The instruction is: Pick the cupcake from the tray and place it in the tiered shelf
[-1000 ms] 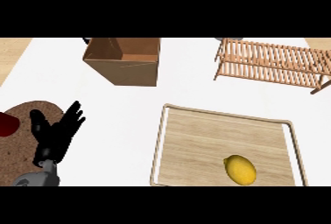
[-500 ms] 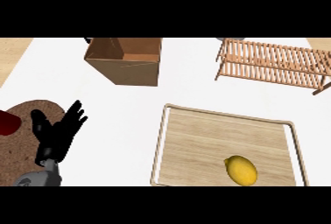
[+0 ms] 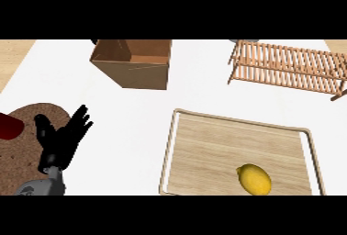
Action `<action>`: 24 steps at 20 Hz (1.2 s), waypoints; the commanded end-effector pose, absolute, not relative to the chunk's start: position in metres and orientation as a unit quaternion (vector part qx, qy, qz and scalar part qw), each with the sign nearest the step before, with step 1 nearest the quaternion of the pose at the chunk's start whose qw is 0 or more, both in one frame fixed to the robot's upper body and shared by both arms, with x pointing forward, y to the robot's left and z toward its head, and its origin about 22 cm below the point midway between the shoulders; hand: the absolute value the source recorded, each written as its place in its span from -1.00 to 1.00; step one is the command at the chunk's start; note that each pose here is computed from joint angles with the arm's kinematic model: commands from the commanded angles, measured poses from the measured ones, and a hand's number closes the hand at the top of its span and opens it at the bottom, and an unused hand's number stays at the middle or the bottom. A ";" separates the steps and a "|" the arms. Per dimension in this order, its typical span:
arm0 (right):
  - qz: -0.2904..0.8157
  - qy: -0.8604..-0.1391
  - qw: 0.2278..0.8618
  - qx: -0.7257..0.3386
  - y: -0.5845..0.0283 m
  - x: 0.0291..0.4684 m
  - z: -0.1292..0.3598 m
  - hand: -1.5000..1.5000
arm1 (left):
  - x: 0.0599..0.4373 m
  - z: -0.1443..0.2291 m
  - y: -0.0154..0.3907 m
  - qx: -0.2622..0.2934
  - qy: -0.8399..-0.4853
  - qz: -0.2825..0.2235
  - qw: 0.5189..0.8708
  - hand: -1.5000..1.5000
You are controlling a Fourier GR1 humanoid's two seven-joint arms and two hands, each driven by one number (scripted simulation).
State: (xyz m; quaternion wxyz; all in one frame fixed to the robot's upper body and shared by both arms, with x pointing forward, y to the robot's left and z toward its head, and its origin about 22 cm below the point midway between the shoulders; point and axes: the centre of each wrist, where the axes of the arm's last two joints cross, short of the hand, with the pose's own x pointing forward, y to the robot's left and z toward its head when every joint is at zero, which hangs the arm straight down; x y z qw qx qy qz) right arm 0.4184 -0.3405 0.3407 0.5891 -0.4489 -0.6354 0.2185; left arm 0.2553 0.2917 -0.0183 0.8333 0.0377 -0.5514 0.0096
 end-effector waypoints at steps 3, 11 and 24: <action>0.220 -0.647 0.578 -0.446 -0.339 0.438 0.321 1.00 | 0.251 -0.033 0.277 0.039 -0.539 0.007 0.841 0.00; 0.226 -0.666 0.565 -0.432 -0.341 0.444 0.312 1.00 | 0.263 -0.026 0.281 0.032 -0.526 0.013 0.850 0.00; 0.060 -0.699 0.613 -0.364 -0.361 0.440 0.326 -1.00 | 0.253 -0.024 0.289 0.031 -0.530 0.014 0.847 0.00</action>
